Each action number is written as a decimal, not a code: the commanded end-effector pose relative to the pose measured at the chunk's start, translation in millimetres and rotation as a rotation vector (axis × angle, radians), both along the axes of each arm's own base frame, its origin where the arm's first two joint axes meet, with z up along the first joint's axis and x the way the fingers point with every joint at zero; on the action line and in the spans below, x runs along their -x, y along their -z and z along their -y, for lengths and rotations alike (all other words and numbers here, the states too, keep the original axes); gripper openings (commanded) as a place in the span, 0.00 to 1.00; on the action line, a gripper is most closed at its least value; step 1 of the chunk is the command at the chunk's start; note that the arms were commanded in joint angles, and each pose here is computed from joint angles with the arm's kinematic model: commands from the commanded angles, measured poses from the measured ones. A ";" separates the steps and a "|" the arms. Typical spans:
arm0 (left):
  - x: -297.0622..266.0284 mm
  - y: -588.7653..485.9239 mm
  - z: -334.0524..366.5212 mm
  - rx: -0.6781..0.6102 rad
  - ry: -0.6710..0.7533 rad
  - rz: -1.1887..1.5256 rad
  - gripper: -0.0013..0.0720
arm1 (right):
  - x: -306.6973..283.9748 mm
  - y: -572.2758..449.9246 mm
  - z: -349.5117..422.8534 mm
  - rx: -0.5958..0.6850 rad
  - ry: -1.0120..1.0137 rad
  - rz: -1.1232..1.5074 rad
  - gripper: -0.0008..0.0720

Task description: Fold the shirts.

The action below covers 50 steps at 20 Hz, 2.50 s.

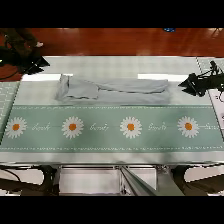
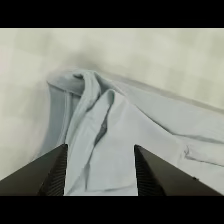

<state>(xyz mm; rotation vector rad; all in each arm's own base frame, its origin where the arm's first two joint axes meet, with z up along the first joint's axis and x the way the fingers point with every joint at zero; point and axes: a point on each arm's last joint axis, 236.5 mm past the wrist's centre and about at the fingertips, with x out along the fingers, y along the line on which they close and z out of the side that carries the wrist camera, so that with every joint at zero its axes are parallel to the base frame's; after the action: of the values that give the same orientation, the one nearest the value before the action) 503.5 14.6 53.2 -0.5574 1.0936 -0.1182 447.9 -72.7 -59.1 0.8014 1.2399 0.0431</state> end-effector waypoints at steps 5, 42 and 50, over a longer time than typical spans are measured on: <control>67.7 -18.5 50.6 -0.091 0.005 0.175 0.71 | 11.5 33.9 -36.3 -0.073 -0.021 -0.059 0.58; 241.5 136.5 553.7 0.282 0.863 -0.290 0.05 | 146.0 -214.2 -140.1 0.146 -0.240 0.464 0.04; 86.4 14.1 381.2 0.108 0.697 -0.026 0.05 | 121.7 -215.7 -222.4 0.031 -0.404 0.501 0.04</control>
<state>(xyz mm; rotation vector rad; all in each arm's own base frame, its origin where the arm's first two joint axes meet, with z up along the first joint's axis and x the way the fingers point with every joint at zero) 376.0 -449.4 -0.8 -0.3471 1.3584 -0.8926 312.2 113.6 157.2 0.4617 0.8910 0.4451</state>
